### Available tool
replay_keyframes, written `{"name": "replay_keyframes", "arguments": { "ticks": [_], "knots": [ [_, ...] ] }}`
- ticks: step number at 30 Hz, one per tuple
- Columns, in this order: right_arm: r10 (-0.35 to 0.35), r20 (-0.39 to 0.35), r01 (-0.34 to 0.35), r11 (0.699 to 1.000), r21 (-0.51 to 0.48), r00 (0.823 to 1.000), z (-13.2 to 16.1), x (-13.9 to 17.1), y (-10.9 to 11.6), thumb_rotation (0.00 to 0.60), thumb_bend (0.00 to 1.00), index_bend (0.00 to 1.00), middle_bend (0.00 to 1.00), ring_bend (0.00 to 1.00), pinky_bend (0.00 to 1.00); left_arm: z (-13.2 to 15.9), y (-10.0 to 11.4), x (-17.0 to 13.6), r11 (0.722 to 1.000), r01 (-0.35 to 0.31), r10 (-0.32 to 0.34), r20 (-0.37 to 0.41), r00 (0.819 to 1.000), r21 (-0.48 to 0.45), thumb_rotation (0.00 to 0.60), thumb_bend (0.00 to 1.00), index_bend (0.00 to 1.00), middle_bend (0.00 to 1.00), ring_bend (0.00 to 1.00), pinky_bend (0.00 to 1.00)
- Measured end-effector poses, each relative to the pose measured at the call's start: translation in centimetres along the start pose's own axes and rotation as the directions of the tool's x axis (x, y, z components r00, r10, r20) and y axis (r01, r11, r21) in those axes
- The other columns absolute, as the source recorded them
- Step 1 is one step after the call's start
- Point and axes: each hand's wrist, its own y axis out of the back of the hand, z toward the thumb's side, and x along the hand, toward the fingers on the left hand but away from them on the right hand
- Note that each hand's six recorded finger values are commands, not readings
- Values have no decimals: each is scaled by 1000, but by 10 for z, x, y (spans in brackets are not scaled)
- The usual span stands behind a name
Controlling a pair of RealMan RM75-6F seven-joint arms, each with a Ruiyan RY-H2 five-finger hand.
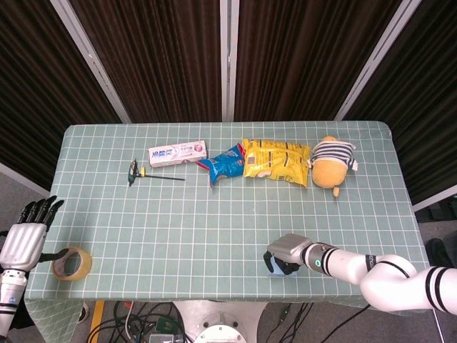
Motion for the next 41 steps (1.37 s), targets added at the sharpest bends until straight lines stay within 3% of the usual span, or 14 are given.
{"name": "replay_keyframes", "arguments": {
  "ticks": [6, 10, 12, 15, 18, 21, 23, 25, 26, 27, 29, 34, 37, 41],
  "knots": [
    [-43, -10, 43, 999, -14, 999, 3, 4, 7, 600, 1000, 413, 1000, 908, 839, 0, 1, 0, 1000, -5, 5, 1, 1000, -1, 600, 0, 65, 0, 0, 16],
    [-118, -17, 118, 993, -32, 993, 2, 10, 13, 600, 1000, 408, 1000, 908, 839, 0, 3, -1, 1000, -12, 12, 3, 1000, -3, 600, 0, 65, 0, 0, 16],
    [-176, -16, 176, 984, -31, 984, -2, 13, 17, 600, 1000, 404, 1000, 908, 839, 1, 3, -2, 1000, -15, 15, 6, 1000, -4, 600, 0, 65, 0, 0, 16],
    [-319, -3, 319, 948, -7, 948, -12, 22, 25, 600, 1000, 409, 1000, 907, 839, 2, 2, -3, 1000, -14, 14, 6, 1000, -7, 600, 0, 65, 0, 0, 16],
    [-494, 43, 493, 869, 30, 868, -29, 38, 32, 600, 1000, 421, 1000, 905, 839, 3, 1, -5, 1000, -11, 11, 5, 1000, -10, 600, 0, 65, 0, 0, 16],
    [-649, 148, 647, 759, 68, 746, -59, 65, 28, 600, 990, 427, 980, 863, 815, 6, 1, -6, 1000, -7, 7, 8, 1000, -9, 600, 0, 65, 0, 0, 15],
    [-720, 249, 723, 684, 100, 647, -86, 88, 12, 600, 841, 407, 877, 753, 733, 9, 0, -8, 1000, -2, 3, 12, 1000, -6, 600, 0, 65, 0, 0, 15],
    [-750, 359, 764, 630, 135, 555, -114, 112, -15, 600, 535, 272, 635, 513, 554, 12, -2, -9, 1000, 2, -2, 16, 1000, -6, 600, 0, 65, 0, 0, 15],
    [-750, 405, 770, 620, 152, 523, -126, 121, -30, 600, 310, 130, 370, 274, 364, 14, -3, -10, 1000, 5, -4, 19, 1000, -8, 600, 0, 65, 0, 0, 15],
    [-744, 448, 769, 616, 170, 496, -137, 129, -45, 600, 158, 40, 174, 115, 195, 15, -4, -10, 1000, 5, -5, 22, 1000, -11, 600, 0, 65, 0, 0, 16],
    [-727, 527, 759, 615, 215, 440, -159, 144, -76, 600, 23, 0, 4, 0, 24, 18, -5, -12, 1000, 2, -1, 26, 1000, -18, 600, 0, 65, 0, 0, 16],
    [-748, 590, 782, 549, 294, 303, -189, 160, -116, 600, 0, 0, 0, 0, 0, 19, -7, -14, 1000, -19, 20, 30, 999, -21, 600, 0, 65, 0, 0, 16],
    [-744, 613, 808, 518, 279, 265, -197, 161, -136, 600, 0, 0, 0, 0, 0, 20, -4, -14, 999, -41, 41, 30, 999, -18, 600, 0, 65, 0, 0, 16],
    [-749, 611, 833, 491, 253, 256, -199, 161, -144, 600, 0, 0, 0, 0, 0, 23, -2, -13, 997, -75, 75, 31, 997, -21, 600, 0, 65, 0, 0, 15]
  ]
}}
